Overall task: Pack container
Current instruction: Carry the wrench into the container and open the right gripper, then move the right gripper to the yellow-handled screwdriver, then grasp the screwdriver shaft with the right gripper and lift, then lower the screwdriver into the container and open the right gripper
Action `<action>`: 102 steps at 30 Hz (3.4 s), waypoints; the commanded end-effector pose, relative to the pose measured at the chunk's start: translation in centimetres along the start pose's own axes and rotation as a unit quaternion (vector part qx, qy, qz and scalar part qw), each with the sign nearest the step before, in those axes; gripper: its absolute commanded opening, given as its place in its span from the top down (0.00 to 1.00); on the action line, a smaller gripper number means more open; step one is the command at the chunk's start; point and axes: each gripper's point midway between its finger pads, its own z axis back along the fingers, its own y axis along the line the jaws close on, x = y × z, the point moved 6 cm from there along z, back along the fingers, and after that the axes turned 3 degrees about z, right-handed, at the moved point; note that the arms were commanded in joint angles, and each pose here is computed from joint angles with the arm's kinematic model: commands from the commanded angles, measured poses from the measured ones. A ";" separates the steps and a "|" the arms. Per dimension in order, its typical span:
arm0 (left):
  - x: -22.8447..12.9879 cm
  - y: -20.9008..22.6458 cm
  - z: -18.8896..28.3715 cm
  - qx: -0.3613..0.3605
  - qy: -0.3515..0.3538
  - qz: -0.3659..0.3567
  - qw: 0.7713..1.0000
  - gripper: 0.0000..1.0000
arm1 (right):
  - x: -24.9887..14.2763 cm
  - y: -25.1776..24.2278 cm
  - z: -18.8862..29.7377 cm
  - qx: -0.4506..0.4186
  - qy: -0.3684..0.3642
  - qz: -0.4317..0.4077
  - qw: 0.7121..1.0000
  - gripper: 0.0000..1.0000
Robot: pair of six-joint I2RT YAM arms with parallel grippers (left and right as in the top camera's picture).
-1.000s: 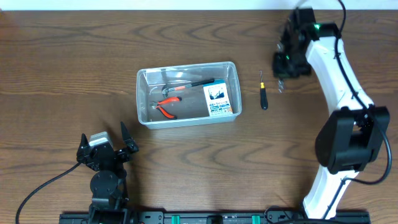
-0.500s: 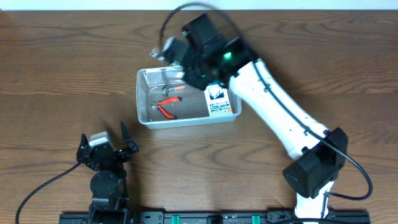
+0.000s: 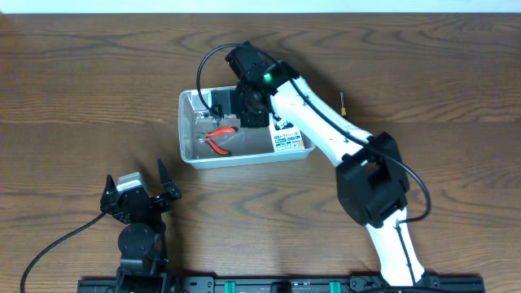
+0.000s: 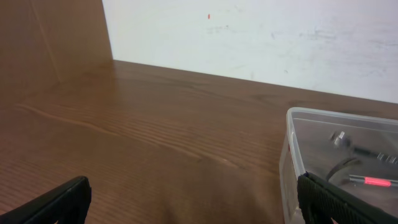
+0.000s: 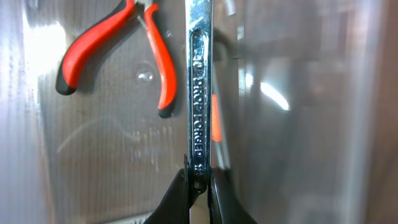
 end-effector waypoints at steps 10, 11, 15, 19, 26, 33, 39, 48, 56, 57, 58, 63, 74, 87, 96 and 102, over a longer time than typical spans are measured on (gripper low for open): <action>-1.3 0.3 -0.1 0.012 0.021 -0.010 1.000 0.02 | 0.6 -2.5 3.5 -0.090 0.010 -0.146 0.985 0.40; -1.3 0.3 -0.1 0.012 0.022 -0.010 1.000 0.02 | 0.6 -2.9 5.3 -0.103 0.000 -0.177 0.979 0.39; -1.3 0.3 -0.1 0.011 0.022 -0.010 1.000 0.02 | -1.6 -4.0 11.8 -0.136 -0.024 -0.296 0.945 0.37; -1.3 0.3 -0.1 0.011 0.022 -0.010 1.000 0.02 | -7.8 -4.7 17.0 -0.155 -0.023 -0.482 0.862 0.34; -1.3 0.3 -0.1 0.012 0.021 -0.010 1.000 0.02 | -19.7 -3.4 16.7 -0.130 0.054 -0.754 0.641 0.41; -1.3 0.3 -0.1 0.011 0.022 -0.010 1.000 0.02 | -22.8 -0.9 11.0 -0.067 0.107 -0.779 0.614 0.40; -1.3 0.3 -0.1 0.012 0.022 -0.010 1.000 0.02 | -23.6 1.4 7.1 -0.041 0.140 -0.766 0.627 0.43; -1.3 0.3 -0.1 0.011 0.022 -0.010 1.000 0.02 | -25.0 4.4 3.3 -0.028 0.158 -0.766 0.622 0.48; -1.3 0.3 -0.1 0.011 0.021 -0.010 1.000 0.02 | -25.5 5.5 2.0 -0.027 0.160 -0.766 0.622 0.66; -1.3 0.3 -0.1 0.012 0.022 -0.010 1.000 0.02 | -25.5 5.5 1.9 -0.027 0.160 -0.766 0.622 0.71; -1.3 0.3 -0.1 0.011 0.021 -0.010 1.000 0.02 | -25.4 5.5 1.9 -0.027 0.159 -0.766 0.623 0.75; -1.3 0.3 -0.1 0.011 0.022 -0.010 1.000 0.02 | -25.3 5.2 1.9 -0.030 0.155 -0.765 0.625 0.99; -1.3 0.3 -0.1 0.012 0.022 -0.010 1.000 0.02 | -18.9 -2.8 13.3 -0.081 0.026 -0.705 0.704 0.99; -1.3 0.3 -0.1 0.011 0.022 -0.010 1.000 0.02 | 2.8 2.0 11.2 -0.030 -0.048 -0.147 0.988 0.99; -1.3 0.3 -0.1 0.012 0.022 -0.010 1.000 0.02 | 2.3 3.0 3.6 -0.006 0.023 -0.038 0.999 0.99; -1.3 0.3 -0.1 0.011 0.022 -0.010 1.000 0.02 | 1.1 3.5 0.1 0.047 0.018 -0.050 0.997 0.99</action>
